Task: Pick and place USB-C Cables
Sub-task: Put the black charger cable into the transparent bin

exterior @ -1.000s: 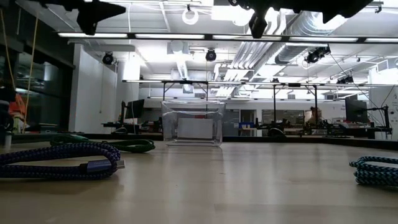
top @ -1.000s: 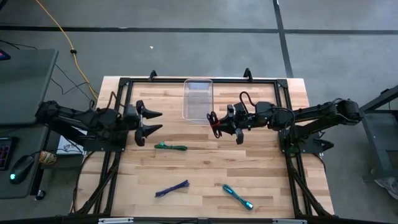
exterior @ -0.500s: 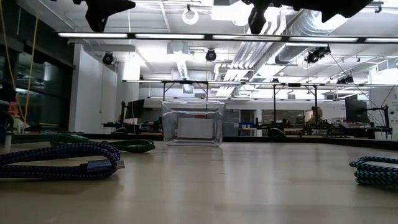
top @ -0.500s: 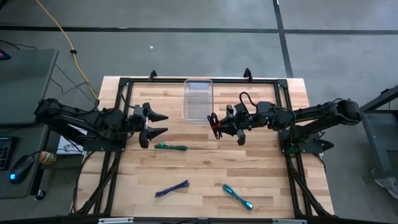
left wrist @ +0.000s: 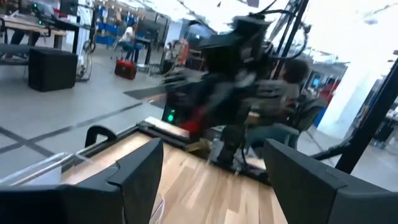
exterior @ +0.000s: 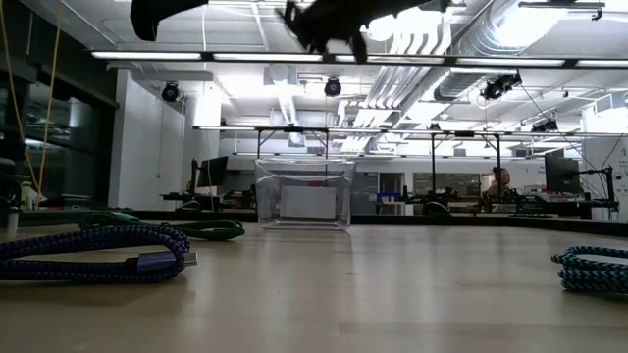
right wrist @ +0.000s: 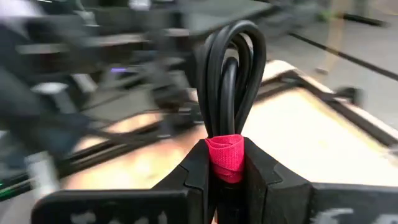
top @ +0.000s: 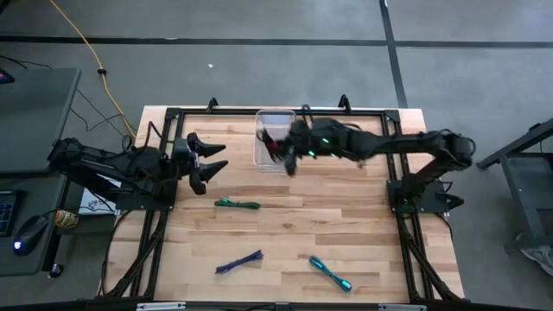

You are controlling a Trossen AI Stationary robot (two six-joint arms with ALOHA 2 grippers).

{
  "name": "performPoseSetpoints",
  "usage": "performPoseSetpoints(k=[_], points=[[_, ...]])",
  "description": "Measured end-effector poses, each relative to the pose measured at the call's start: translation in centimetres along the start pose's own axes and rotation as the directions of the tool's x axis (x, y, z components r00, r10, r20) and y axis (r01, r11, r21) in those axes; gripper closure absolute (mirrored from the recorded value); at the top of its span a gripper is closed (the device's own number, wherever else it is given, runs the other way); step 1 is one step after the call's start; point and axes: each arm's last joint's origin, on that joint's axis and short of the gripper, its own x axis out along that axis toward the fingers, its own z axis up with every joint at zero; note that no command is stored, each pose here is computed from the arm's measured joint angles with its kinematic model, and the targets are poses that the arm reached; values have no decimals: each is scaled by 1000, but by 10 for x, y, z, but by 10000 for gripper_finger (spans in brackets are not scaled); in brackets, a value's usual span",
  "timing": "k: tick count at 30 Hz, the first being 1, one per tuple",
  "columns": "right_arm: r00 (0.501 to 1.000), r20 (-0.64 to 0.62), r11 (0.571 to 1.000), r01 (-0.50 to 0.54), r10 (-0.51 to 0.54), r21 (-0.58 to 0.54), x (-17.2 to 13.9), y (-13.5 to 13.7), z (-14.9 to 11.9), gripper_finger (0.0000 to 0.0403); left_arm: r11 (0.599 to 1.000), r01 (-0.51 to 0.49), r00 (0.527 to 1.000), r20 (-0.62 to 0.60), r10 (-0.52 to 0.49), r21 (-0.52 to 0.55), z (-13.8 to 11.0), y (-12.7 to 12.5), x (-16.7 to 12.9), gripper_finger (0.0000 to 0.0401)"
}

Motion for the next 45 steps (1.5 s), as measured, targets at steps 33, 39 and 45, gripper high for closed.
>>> performPoseSetpoints(k=[33, 39, 45], points=[[607, -660, 652, 724, -443, 228, 154, -125, -79, 362, 995, -22, 998, 64, 15, 99, 7, 0, -1, 144], [580, -688, 635, 740, -436, 221, 153, -125, -83, 331, 995, -22, 998, 64, 15, 99, 7, 0, -1, 144], [592, -708, 651, 718, -385, 246, 153, -123, -85, 325, 995, -22, 998, 64, 15, 99, 7, 0, -1, 144]])
